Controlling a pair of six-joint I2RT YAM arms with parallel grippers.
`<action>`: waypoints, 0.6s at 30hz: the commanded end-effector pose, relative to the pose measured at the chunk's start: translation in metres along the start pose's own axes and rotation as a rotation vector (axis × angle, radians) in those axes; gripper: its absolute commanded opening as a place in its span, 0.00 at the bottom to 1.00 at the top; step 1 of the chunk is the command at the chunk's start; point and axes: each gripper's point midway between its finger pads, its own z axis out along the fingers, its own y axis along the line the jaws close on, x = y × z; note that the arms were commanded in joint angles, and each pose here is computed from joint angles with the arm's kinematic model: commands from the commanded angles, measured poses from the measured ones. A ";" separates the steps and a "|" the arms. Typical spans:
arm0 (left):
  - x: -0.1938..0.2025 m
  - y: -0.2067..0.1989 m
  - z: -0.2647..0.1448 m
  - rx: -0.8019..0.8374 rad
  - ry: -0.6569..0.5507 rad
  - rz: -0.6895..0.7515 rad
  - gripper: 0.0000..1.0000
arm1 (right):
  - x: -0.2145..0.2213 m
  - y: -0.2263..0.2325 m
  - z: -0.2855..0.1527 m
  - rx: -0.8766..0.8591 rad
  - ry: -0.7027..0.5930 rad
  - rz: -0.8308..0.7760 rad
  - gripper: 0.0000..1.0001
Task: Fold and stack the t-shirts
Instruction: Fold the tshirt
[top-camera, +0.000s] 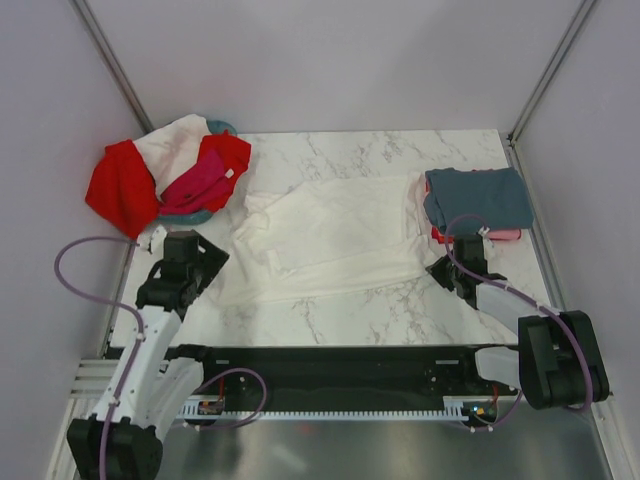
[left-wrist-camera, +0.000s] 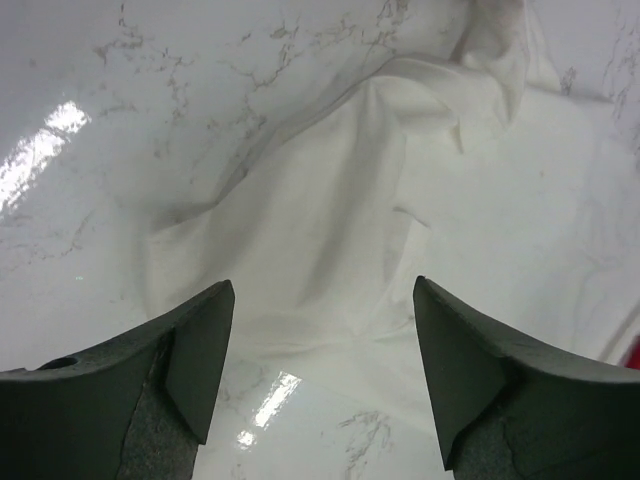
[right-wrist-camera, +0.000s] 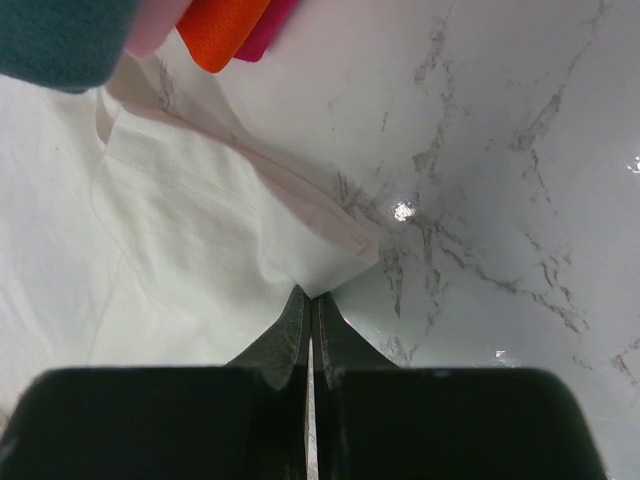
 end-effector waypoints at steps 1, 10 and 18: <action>0.042 0.025 -0.002 -0.021 0.095 -0.180 0.79 | 0.021 -0.034 -0.001 0.108 0.065 -0.002 0.00; 0.087 0.045 0.020 -0.047 0.189 -0.388 0.72 | 0.023 -0.032 -0.005 0.075 0.045 0.053 0.00; 0.093 0.061 0.028 -0.058 0.136 -0.505 0.61 | 0.024 -0.034 -0.007 0.073 0.041 0.061 0.00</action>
